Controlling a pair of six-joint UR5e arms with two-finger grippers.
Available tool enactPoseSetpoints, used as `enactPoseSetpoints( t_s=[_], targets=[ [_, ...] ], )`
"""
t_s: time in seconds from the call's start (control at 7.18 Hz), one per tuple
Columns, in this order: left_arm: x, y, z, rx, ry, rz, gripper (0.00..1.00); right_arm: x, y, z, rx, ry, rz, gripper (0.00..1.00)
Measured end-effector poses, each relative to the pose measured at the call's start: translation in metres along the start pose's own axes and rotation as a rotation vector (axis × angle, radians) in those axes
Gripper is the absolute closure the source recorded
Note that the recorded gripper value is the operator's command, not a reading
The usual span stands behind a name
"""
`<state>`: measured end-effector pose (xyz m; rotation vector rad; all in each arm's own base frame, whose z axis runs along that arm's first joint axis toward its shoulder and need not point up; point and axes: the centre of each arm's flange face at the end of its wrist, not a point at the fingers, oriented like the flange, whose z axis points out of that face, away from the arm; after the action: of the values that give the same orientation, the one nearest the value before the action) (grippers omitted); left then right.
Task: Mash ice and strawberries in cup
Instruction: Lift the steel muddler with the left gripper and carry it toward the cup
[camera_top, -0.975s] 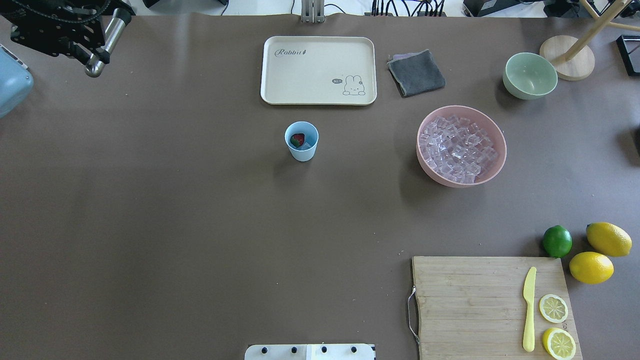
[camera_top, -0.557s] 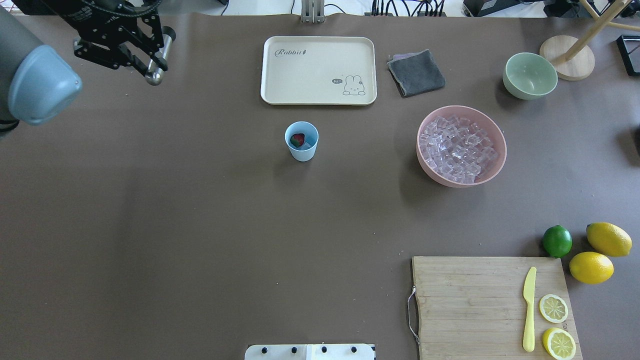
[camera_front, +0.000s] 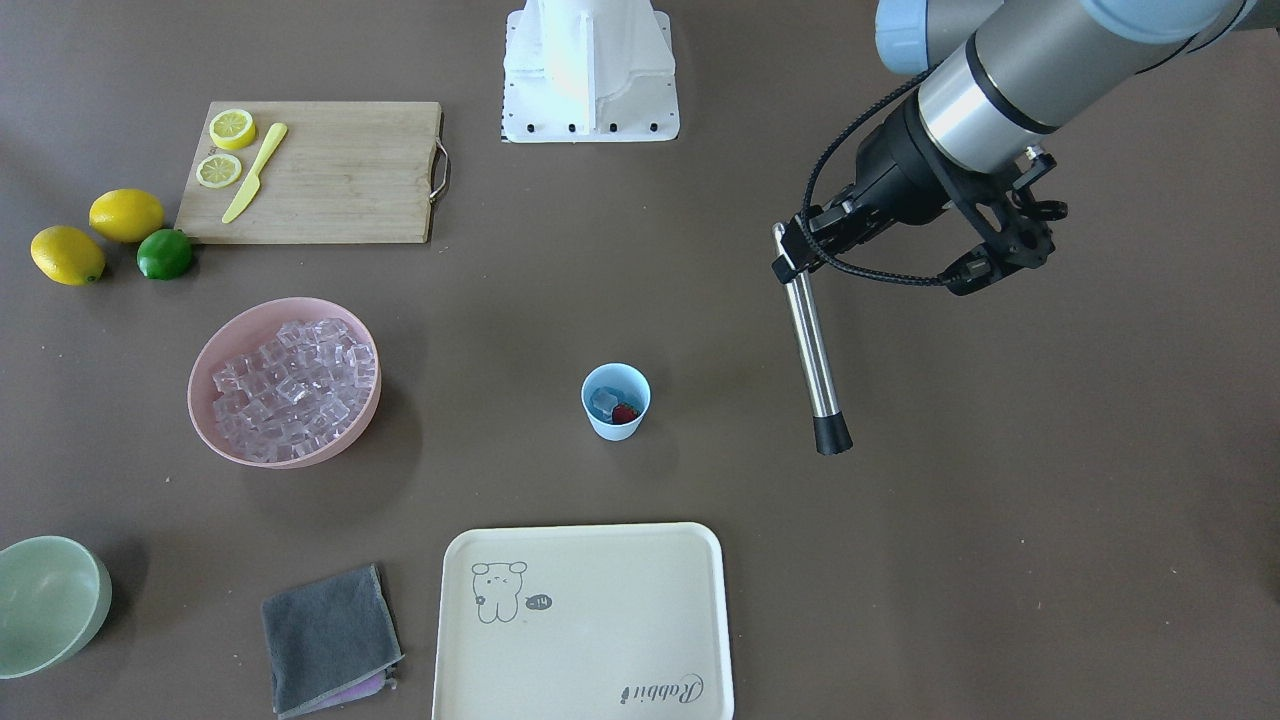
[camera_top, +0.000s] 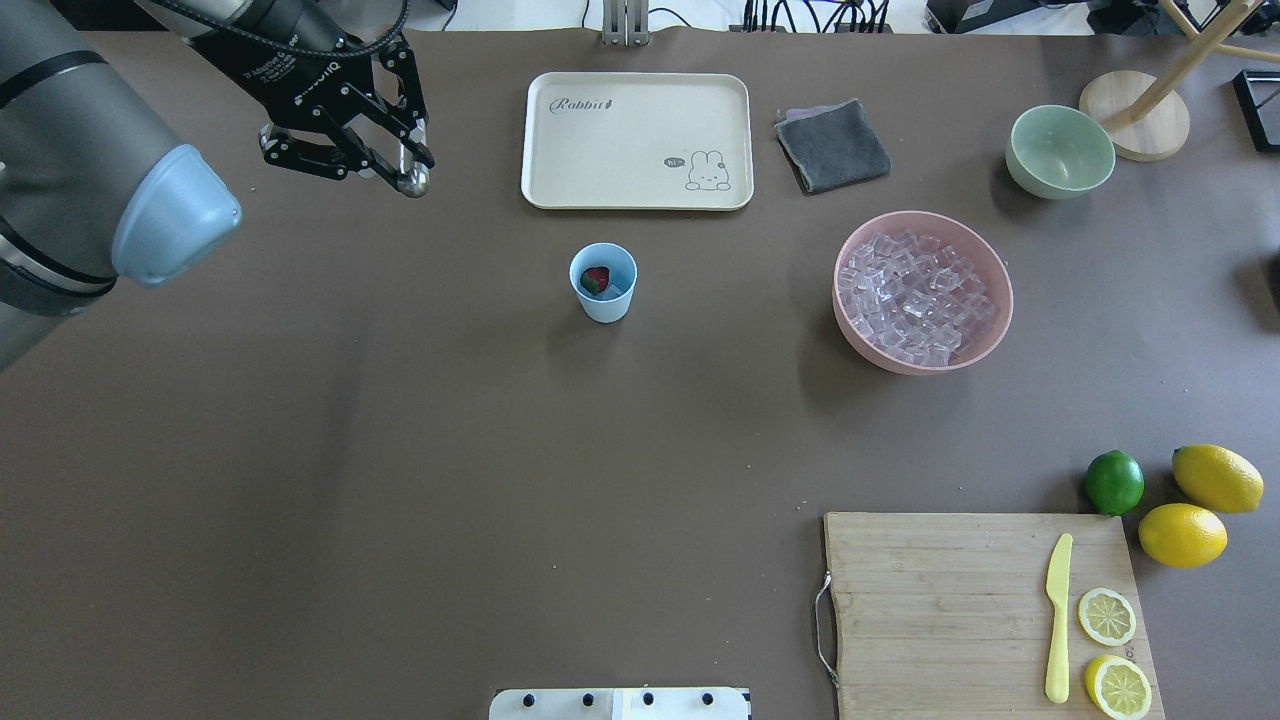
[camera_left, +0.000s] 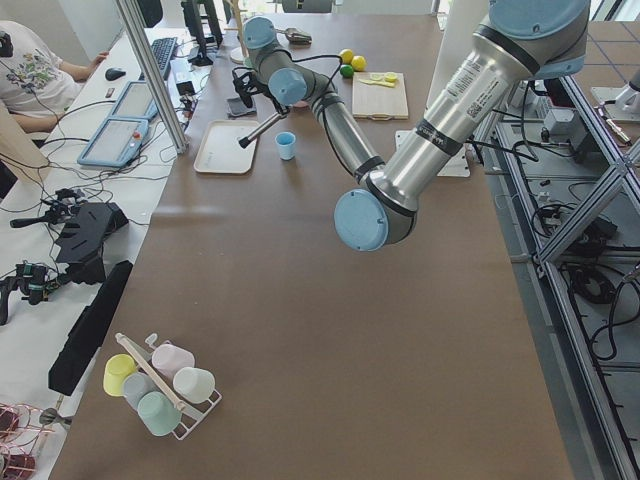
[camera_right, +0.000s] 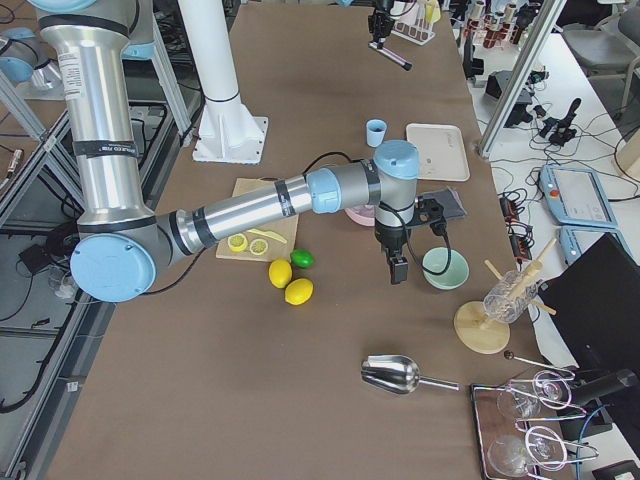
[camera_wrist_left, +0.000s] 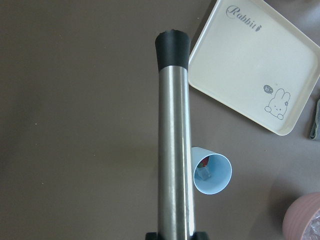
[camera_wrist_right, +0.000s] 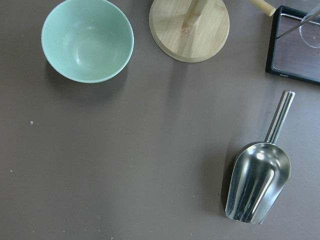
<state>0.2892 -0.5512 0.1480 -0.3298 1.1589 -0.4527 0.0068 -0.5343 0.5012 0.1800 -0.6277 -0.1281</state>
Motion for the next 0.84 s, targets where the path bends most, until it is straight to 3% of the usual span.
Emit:
enactPoseSetpoints(
  t_s=[0.42, 0.84],
  targets=[
    [0.006, 0.012, 0.007, -0.053, 0.080, -0.161, 1.00, -0.003, -0.003, -0.006, 0.014, 0.000, 0.030, 0.03],
    [0.011, 0.029, 0.018, -0.091, 0.094, -0.216, 1.00, -0.004, -0.004, -0.007, 0.018, 0.003, 0.034, 0.03]
  ],
)
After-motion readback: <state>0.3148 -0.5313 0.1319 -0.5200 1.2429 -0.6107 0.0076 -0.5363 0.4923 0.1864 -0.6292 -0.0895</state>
